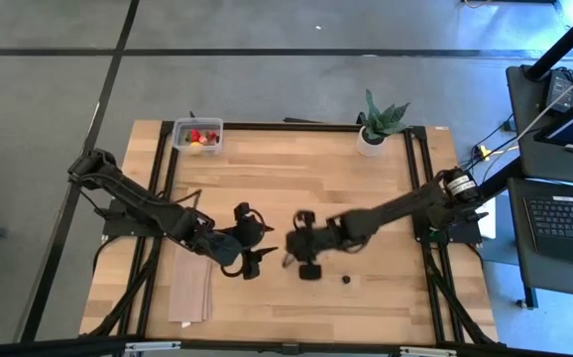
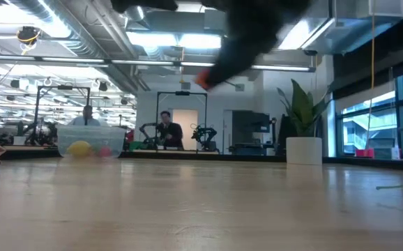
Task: Pick and placing Produce into tupperware
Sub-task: Put the red strawberry into the transparent container
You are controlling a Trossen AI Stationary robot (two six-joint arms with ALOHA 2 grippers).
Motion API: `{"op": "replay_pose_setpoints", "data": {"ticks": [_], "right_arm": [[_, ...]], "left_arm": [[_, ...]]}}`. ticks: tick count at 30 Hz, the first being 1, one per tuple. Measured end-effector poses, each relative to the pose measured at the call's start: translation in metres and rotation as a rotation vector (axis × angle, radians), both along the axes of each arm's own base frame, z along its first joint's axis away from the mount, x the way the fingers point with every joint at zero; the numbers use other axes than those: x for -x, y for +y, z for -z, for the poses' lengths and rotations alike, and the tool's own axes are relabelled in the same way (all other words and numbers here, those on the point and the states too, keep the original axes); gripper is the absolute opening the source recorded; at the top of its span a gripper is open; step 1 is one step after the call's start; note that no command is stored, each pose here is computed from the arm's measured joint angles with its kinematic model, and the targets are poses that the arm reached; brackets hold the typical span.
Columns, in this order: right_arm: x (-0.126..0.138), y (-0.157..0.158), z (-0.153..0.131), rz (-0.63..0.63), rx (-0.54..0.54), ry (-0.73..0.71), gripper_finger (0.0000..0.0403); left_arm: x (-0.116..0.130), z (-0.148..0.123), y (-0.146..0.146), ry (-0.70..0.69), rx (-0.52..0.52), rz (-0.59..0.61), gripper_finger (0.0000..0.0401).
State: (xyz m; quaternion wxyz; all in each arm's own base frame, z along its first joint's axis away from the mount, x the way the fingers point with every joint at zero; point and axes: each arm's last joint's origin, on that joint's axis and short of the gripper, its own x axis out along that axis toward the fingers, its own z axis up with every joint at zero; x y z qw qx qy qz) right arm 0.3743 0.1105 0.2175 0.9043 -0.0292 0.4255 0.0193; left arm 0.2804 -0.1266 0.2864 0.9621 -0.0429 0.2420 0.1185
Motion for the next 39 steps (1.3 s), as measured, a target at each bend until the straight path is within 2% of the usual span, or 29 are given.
{"op": "replay_pose_setpoints", "data": {"ticks": [6, 10, 16, 22, 24, 26, 35, 39], "right_arm": [[-0.021, -0.048, -0.024, 0.005, 0.091, -0.074, 0.0127], [-0.026, -0.081, -0.025, 0.007, 0.122, -0.075, 0.0126], [-0.03, -0.125, -0.028, 0.038, 0.053, -0.118, 0.0126], [-0.05, -0.167, -0.027, 0.142, -0.07, -0.335, 0.0126], [-0.058, -0.179, -0.022, 0.159, -0.111, -0.404, 0.0126], [-0.067, -0.188, -0.013, 0.173, -0.147, -0.404, 0.0126], [-0.107, -0.209, 0.044, 0.182, -0.202, -0.237, 0.0126], [-0.122, -0.215, 0.053, 0.183, -0.198, -0.253, 0.0126]], "left_arm": [[0.02, -0.036, 0.011, -0.131, -0.032, -0.018, 0.0224], [0.043, -0.061, 0.025, -0.223, -0.064, -0.114, 0.0224], [0.07, -0.087, 0.041, -0.292, -0.17, -0.186, 0.0224], [0.078, -0.093, 0.047, -0.303, -0.219, -0.25, 0.0224], [0.078, -0.093, 0.047, -0.299, -0.229, -0.259, 0.0224], [0.078, -0.092, 0.047, -0.292, -0.236, -0.261, 0.0224], [0.075, -0.09, 0.055, -0.271, -0.252, -0.291, 0.0224], [0.074, -0.087, 0.059, -0.248, -0.259, -0.307, 0.0224]]}}
